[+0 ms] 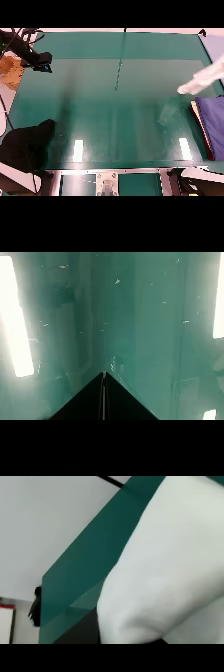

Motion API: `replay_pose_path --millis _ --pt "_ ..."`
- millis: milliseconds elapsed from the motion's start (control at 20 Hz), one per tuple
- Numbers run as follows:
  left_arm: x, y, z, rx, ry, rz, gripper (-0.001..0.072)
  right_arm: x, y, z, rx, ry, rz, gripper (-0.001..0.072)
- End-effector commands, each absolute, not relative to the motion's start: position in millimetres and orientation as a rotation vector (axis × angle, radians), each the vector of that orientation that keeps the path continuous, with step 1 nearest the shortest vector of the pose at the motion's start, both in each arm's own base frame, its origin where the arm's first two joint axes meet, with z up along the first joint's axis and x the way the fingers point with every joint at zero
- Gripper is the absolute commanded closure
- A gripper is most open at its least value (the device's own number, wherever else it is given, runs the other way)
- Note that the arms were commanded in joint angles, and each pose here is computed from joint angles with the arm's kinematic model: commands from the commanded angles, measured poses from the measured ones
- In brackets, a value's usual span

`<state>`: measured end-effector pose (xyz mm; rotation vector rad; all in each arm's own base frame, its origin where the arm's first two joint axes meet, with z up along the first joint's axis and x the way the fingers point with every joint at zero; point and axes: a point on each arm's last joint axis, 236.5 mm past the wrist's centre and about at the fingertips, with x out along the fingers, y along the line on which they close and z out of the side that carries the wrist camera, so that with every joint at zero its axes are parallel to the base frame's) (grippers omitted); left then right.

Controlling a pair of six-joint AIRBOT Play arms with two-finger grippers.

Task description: Fold the shirts.

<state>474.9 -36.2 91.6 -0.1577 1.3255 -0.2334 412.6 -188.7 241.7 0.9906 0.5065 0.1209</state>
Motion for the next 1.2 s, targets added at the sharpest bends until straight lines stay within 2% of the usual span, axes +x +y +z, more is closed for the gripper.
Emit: replay_pose_path --millis 0,300,550,700,950,1000,1050,1100,1150 --pt "475 -41 93 -0.177 1.323 -0.249 0.0686 354 -245 219 1.016 0.566 -0.102 0.0696" --pt "474 -47 95 -0.190 1.323 -0.277 0.0686 247 -280 174 1.096 0.661 -0.551 0.0696" --pt "472 -48 95 -0.190 1.329 -0.279 0.0686 154 -279 86 1.213 0.832 -0.861 0.0696" --pt "472 -48 95 -0.192 1.329 -0.282 0.0687 135 -272 43 1.306 0.857 -0.910 0.0695" --pt "472 -49 95 -0.193 1.328 -0.282 0.0686 128 -270 -5 1.342 0.844 -0.971 0.0694" --pt "472 -50 96 -0.196 1.327 -0.287 0.0686 127 -268 -10 1.350 0.850 -0.971 0.0587" --pt "473 -52 96 -0.199 1.323 -0.296 0.0686 126 -265 -13 1.354 0.863 -0.971 0.0322" --pt "473 -55 98 -0.200 1.319 -0.316 0.0686 121 -258 -15 1.357 0.904 -0.969 0.0150" --pt "472 -60 99 -0.196 1.312 -0.347 0.0687 114 -250 -18 1.359 0.956 -0.968 0.0149"
